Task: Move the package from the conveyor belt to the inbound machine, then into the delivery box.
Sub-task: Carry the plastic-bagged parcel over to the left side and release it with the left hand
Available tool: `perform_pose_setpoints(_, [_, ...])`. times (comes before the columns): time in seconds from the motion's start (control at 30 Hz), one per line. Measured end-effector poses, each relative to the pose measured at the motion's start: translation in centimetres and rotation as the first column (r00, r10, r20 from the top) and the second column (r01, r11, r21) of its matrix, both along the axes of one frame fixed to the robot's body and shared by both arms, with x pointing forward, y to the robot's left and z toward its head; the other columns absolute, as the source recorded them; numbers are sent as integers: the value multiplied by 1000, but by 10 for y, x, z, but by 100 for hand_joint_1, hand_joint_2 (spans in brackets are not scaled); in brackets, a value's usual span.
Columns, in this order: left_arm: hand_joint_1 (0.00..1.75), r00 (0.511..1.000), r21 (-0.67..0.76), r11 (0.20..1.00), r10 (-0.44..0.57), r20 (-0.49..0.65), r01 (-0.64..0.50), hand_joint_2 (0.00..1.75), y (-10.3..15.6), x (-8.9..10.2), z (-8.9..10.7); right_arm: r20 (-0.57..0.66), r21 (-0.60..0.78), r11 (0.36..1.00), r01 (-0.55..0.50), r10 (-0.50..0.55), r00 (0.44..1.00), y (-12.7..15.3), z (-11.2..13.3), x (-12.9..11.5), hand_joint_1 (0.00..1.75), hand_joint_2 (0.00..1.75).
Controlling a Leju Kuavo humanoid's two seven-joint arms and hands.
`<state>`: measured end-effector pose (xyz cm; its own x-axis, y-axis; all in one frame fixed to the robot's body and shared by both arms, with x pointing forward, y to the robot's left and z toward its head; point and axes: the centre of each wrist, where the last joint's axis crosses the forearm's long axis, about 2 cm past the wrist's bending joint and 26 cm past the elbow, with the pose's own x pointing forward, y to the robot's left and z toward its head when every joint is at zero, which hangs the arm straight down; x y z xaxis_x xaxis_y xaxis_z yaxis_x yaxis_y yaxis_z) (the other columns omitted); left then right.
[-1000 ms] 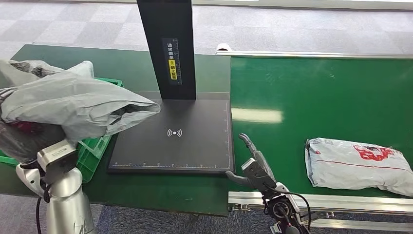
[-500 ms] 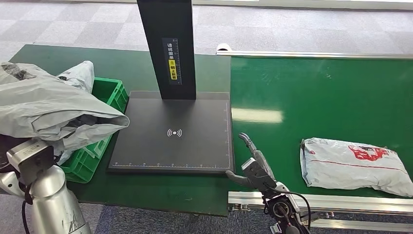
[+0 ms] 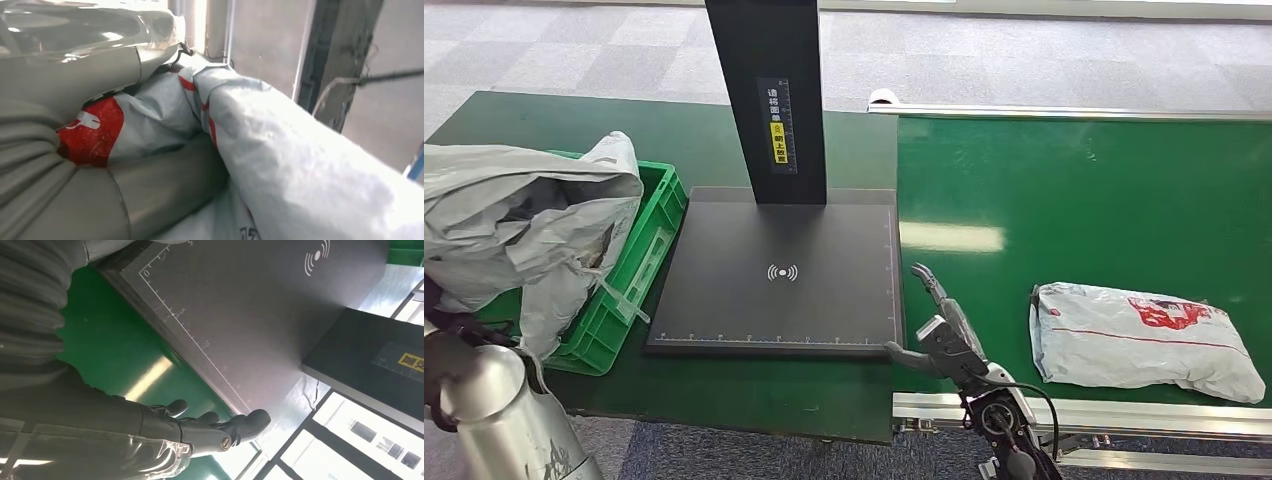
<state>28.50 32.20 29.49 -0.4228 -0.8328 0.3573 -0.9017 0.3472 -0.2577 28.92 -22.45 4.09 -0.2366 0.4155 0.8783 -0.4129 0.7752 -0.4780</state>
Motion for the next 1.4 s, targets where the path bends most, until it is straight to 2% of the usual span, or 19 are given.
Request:
perform_pose_setpoints(0.4, [175,998,-15,1000,-10,55,10,175,1,-7,7,4,-5,1000,-13,13,1000,4,0,5,0,175])
perform_pose_setpoints(0.6, [175,984,87,996,36,-172,-21,175,-5,17,-22,2,-11,1000,-8,8,1000,4,-3,-2,0,175])
perform_pose_setpoints(0.9, [175,962,81,997,31,-270,-9,175,-7,30,-42,-3,-17,1000,-4,4,1000,4,-4,-6,0,175])
perform_pose_setpoints(1.03, [175,910,106,994,47,-411,-4,175,-8,49,-65,-2,-27,1000,-3,3,1000,5,-3,-6,0,175])
perform_pose_setpoints(1.2, [175,796,-44,998,-70,-601,54,175,-12,75,-112,-4,-26,1000,-8,8,1000,4,-2,-5,0,175])
perform_pose_setpoints(1.33, [175,716,-103,992,-124,-687,72,175,-11,86,-135,-8,-25,1000,-10,10,1000,2,0,-4,0,175])
perform_pose_setpoints(1.4, [175,690,-112,991,-130,-712,71,87,-7,89,-142,-11,-27,1000,-12,12,1000,1,1,-3,0,175])
